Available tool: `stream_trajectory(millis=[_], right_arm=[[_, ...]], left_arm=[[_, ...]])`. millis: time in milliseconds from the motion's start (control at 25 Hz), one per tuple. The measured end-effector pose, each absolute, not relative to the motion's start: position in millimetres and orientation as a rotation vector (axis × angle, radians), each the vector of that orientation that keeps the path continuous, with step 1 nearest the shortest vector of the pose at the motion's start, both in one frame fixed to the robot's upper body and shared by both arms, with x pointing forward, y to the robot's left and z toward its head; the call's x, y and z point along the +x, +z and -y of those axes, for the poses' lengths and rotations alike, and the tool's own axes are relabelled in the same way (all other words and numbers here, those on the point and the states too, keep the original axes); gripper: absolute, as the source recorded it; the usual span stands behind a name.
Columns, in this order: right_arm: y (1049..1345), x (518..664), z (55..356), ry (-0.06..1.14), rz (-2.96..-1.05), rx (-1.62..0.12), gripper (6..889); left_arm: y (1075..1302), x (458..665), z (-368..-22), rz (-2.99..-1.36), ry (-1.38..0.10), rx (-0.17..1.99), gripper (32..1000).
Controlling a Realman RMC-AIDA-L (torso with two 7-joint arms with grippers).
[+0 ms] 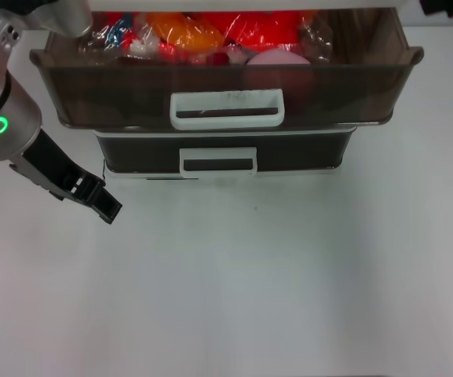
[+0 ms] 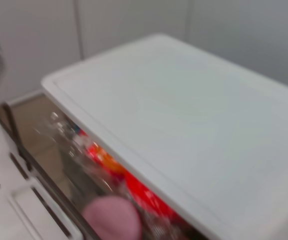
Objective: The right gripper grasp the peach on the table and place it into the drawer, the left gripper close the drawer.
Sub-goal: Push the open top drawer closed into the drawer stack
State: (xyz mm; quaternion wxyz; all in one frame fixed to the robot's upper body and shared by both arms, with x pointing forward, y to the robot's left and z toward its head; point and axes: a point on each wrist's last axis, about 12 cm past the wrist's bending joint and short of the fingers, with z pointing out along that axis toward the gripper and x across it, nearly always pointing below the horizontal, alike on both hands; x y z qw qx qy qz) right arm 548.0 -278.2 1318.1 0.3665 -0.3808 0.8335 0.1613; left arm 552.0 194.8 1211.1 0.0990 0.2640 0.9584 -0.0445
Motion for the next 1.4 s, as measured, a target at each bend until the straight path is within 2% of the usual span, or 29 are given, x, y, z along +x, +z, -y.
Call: stream_trajectory(millis=[160,240,280,320,440,480,560,760,960,1200,1400], right_arm=[[1295,543.5,304,0.37,-2.262,-0.893,779],[1276,543.1,317,0.365,-2.333,-0.862,778],[1257,543.1,328,0.372,-2.393,-0.846,778],[1257,543.1,328,0.372,-2.393,-0.846,778],[1226,541.7,341,0.377,-2.476,-0.819,778],[1202,542.6,347,0.375,-2.526,-0.783,778],[1182,544.5,349,0.361,-2.565,-0.77,777],[1159,547.2,349,0.316,-2.607,-0.787,777],[1144,552.8,345,0.327,-2.602,-0.781,777],[1138,552.3,345,0.342,-2.609,-0.782,776],[1136,555.3,333,0.372,-2.595,-0.798,776]], left_arm=[[1212,550,-196,-2.825,-0.138,0.782,814],[1212,549,-195,-2.819,-0.153,0.785,814],[1211,548,-196,-2.819,-0.163,0.784,814],[1211,548,-196,-2.819,-0.163,0.784,814],[1210,548,-197,-2.821,-0.166,0.783,814],[1210,547,-197,-2.821,-0.166,0.785,814],[1210,544,-197,-2.817,-0.163,0.794,814],[1212,533,-185,-2.79,-0.162,0.903,814],[1215,514,-158,-2.693,-0.21,1.156,814],[1235,499,-112,-2.472,-0.286,1.535,814],[1256,499,-80,-2.324,-0.253,1.729,814]])
